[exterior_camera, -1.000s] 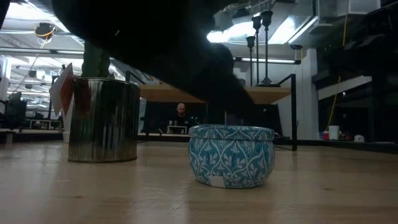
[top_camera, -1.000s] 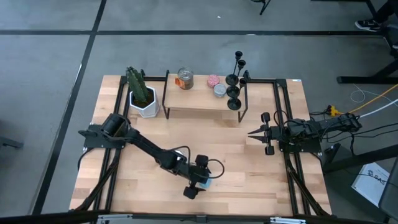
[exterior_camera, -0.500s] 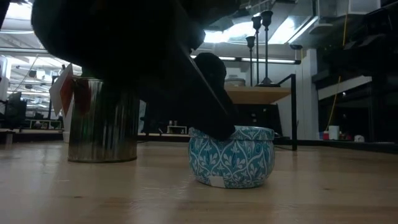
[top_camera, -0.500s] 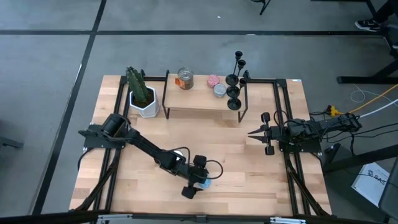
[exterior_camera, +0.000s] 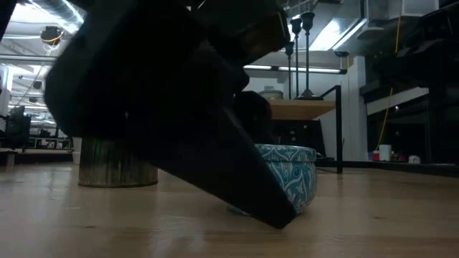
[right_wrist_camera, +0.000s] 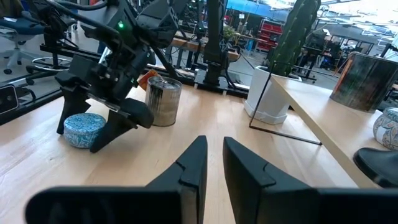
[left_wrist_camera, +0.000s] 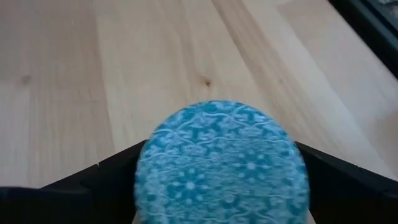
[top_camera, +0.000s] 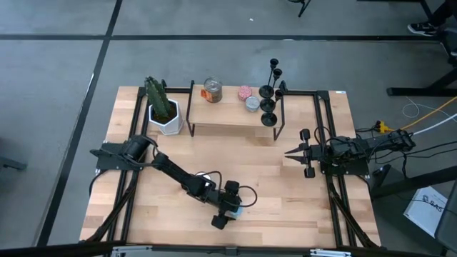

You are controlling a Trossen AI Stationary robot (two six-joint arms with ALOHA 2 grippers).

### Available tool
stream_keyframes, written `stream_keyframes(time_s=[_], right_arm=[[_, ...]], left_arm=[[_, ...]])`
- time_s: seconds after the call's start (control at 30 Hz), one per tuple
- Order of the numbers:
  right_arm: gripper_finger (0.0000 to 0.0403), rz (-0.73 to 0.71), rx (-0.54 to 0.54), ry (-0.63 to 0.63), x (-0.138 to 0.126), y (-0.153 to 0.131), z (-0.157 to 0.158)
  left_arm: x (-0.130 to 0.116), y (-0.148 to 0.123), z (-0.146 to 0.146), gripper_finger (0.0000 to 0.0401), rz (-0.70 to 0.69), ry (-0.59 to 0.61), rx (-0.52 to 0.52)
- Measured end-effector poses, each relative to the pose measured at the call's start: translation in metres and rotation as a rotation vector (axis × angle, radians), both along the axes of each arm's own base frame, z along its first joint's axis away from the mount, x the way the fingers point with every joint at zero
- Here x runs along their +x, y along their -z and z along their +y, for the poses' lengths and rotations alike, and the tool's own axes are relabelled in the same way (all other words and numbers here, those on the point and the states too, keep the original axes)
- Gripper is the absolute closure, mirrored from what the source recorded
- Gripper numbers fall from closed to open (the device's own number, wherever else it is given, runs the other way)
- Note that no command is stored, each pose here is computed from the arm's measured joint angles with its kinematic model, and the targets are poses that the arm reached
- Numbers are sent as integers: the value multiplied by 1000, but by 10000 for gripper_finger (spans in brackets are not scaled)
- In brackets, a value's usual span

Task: Pick & Place candle stick holders
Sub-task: Put the blue scented candle on the shelf

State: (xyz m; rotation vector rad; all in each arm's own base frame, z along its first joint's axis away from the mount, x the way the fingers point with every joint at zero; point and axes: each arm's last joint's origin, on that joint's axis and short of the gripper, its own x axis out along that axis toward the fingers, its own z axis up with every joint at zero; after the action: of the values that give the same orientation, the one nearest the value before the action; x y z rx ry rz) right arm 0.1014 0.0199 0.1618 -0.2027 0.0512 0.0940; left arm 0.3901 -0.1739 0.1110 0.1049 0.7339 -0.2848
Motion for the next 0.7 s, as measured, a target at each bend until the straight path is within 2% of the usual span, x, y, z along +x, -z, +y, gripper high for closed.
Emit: stream_keyframes(time_s=[0.3, 0.7], right_arm=[[348, 0, 0, 0, 0, 0, 0], [348, 0, 0, 0, 0, 0, 0]], left_arm=[[2, 0, 3, 108, 16, -74, -67], [10, -1, 23, 110, 41, -172, -154]])
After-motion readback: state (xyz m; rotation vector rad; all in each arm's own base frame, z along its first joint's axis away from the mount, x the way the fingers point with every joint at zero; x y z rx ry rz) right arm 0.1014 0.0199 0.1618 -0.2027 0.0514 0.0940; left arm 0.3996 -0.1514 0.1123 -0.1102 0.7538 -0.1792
